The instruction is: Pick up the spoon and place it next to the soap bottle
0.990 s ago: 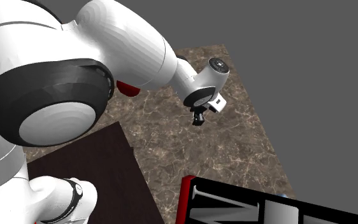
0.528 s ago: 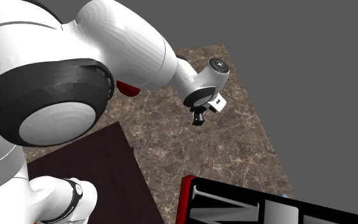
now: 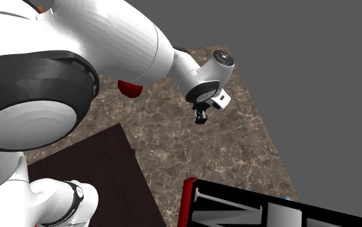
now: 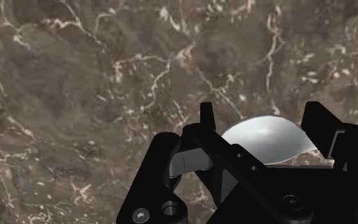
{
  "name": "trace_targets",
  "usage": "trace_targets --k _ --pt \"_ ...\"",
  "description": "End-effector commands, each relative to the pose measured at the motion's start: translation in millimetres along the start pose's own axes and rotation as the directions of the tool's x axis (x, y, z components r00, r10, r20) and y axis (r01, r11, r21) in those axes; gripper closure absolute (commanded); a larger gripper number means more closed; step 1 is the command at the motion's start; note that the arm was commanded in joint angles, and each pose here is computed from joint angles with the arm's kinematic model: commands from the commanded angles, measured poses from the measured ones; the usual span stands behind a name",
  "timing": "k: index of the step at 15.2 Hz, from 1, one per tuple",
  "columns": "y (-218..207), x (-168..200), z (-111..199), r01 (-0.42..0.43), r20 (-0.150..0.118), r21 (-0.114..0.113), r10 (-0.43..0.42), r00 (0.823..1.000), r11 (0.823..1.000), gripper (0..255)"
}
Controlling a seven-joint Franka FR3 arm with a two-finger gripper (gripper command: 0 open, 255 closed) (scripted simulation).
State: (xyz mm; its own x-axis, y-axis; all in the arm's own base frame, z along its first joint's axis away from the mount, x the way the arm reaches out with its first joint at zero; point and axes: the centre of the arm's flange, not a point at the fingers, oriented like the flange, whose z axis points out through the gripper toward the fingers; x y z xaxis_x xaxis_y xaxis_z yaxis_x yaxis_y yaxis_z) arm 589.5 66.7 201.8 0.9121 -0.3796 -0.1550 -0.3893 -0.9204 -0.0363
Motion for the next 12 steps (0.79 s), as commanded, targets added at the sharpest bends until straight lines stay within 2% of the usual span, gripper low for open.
trace_targets --k 1,12 --pt "0.1 -0.8 -10.2 0.0 0.0 0.0 0.0 1.0 1.0 255" --pt "-2.0 -9.9 -67.6 0.0 0.0 0.0 0.0 1.0 1.0 255"
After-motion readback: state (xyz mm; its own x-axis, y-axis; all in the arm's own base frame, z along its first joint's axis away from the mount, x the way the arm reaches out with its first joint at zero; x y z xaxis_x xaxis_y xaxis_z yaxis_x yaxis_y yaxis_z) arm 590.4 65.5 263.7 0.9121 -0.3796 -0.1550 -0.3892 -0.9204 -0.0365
